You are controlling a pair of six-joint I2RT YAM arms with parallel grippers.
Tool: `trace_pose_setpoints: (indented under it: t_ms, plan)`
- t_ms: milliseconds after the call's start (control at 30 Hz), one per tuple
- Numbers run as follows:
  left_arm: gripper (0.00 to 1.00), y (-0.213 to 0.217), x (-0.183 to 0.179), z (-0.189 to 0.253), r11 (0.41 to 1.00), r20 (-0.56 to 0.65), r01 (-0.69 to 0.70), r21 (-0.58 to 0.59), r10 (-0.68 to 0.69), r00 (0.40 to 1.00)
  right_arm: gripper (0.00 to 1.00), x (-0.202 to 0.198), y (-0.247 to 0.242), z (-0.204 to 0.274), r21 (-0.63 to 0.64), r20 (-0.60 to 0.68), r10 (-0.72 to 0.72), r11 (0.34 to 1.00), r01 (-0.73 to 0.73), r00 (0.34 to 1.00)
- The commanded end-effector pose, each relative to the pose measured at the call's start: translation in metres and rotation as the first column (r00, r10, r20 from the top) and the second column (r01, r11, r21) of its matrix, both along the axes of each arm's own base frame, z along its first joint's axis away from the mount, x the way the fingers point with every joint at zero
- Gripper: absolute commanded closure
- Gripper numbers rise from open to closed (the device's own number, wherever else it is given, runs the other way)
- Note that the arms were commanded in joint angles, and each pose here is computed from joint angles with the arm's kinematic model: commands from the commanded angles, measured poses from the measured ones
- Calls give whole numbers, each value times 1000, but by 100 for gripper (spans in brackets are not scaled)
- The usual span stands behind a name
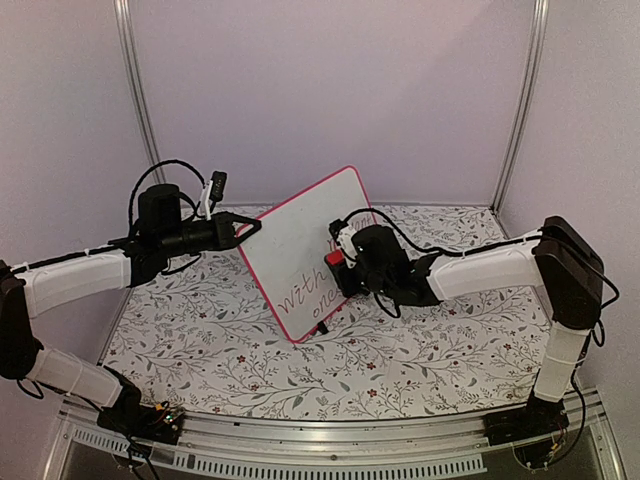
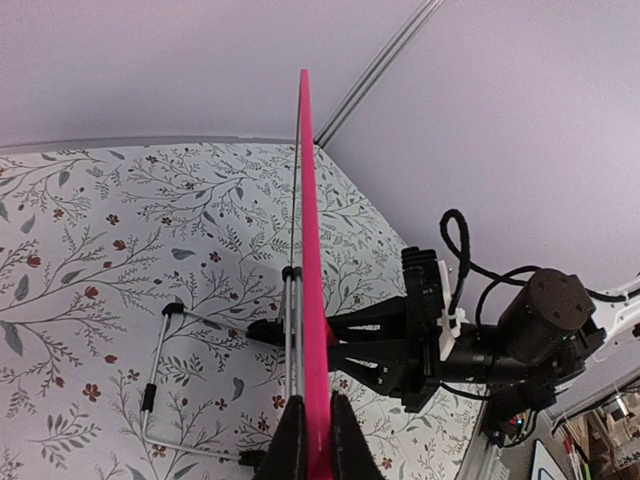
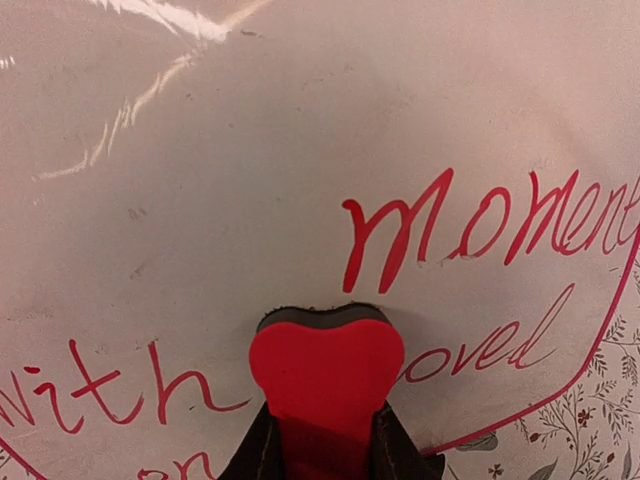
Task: Erase the whiteboard
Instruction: Erase the whiteboard at the center of the board.
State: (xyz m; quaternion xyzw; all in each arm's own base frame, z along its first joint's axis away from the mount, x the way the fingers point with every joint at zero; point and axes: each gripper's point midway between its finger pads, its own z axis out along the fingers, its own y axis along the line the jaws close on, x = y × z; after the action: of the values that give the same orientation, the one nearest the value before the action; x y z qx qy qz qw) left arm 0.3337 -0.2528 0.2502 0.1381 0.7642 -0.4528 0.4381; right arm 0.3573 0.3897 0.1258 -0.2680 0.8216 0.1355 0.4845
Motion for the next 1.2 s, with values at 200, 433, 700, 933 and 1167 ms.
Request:
trace_pose_setpoints:
  t_ms: [200, 433, 700, 933, 1167]
  plan:
    - [100, -16, -27, 23, 989, 46, 138, -57, -135, 990, 77, 4, -8, -8, 10, -46, 5, 1000, -5, 999]
    - [100, -16, -27, 23, 989, 47, 135, -56, -133, 990, 77, 21, 0, 21, 46, -1, 1, 999, -1, 1000]
    - [100, -16, -27, 24, 989, 49, 136, -57, -134, 990, 77, 38, 5, 40, 66, 29, -7, 998, 5, 1000]
    - [100, -16, -28, 25, 989, 49, 137, -57, -134, 990, 77, 49, 5, 42, 68, 32, -12, 998, 10, 999]
    - [100, -16, -28, 25, 989, 51, 137, -57, -134, 990, 76, 37, -3, 15, 54, -22, -6, 999, 7, 1000]
